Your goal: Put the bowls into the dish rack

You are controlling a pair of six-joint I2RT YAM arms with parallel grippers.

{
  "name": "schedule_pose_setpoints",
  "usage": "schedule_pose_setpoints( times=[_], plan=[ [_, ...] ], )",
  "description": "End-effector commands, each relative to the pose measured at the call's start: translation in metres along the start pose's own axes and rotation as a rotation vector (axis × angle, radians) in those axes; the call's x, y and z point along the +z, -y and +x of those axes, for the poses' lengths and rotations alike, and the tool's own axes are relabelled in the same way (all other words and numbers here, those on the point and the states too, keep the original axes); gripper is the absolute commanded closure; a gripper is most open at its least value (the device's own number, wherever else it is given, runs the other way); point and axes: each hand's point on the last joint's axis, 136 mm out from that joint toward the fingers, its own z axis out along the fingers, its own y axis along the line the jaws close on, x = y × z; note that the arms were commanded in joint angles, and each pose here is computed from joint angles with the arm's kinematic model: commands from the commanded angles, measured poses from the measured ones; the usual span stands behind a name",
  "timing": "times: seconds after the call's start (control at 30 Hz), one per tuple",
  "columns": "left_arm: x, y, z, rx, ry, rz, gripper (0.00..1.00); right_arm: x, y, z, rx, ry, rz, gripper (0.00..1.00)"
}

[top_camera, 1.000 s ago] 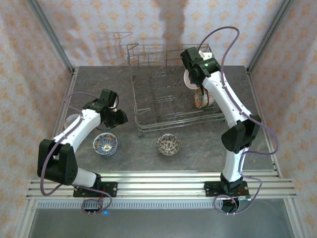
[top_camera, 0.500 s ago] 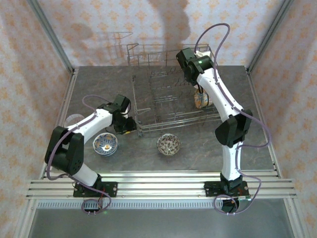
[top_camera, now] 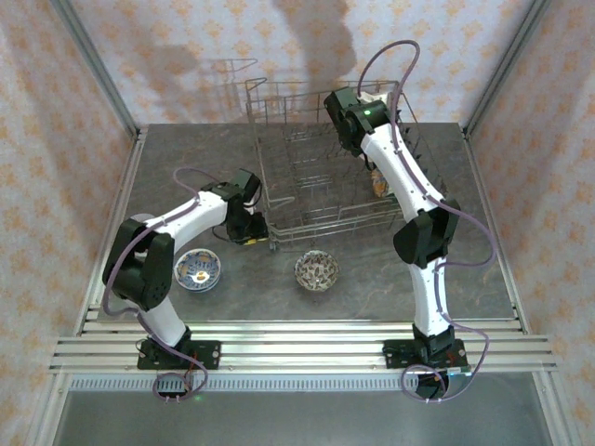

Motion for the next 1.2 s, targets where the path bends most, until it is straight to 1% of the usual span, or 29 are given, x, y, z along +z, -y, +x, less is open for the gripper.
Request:
schedule_pose_setpoints(
  times=[0.0, 0.13, 0.2, 0.3, 0.4, 0.57, 0.63, 0.77, 0.97, 1.17],
  plan=[
    [0.001, 0.046, -0.035, 0.026, 0.118, 0.127, 0.70, -0.008, 0.023, -0.010, -0.008, 0.055, 0.103, 1.00],
    [-0.007, 0.040, -0.036, 0.030, 0.152, 0.103, 0.68, -0.007, 0.027, -0.007, -0.024, 0.057, 0.135, 1.00],
    [-0.014, 0.037, -0.038, 0.037, 0.180, 0.093, 0.67, -0.007, 0.033, -0.003, -0.043, 0.063, 0.188, 1.00],
    [-0.020, 0.034, -0.036, 0.052, 0.188, 0.078, 0.65, -0.007, 0.041, 0.002, -0.087, 0.072, 0.287, 1.00],
    [-0.024, 0.028, -0.035, 0.057, 0.196, 0.062, 0.65, -0.004, 0.042, 0.009, -0.112, 0.060, 0.338, 1.00],
    [-0.033, 0.016, -0.043, 0.018, 0.248, 0.087, 0.65, 0.003, 0.037, 0.016, -0.108, 0.058, 0.370, 1.00],
    [-0.039, 0.013, -0.048, 0.009, 0.264, 0.091, 0.65, 0.004, 0.034, 0.015, -0.119, 0.078, 0.399, 1.00],
    [-0.046, 0.008, -0.050, 0.015, 0.282, 0.084, 0.64, 0.006, 0.029, 0.015, -0.140, 0.104, 0.448, 1.00],
    [-0.050, 0.003, -0.050, 0.017, 0.290, 0.081, 0.64, 0.006, 0.016, 0.018, -0.193, 0.145, 0.480, 1.00],
    [-0.059, 0.000, -0.051, 0.011, 0.315, 0.078, 0.64, 0.011, 0.009, 0.025, -0.239, 0.141, 0.495, 1.00]
  ],
)
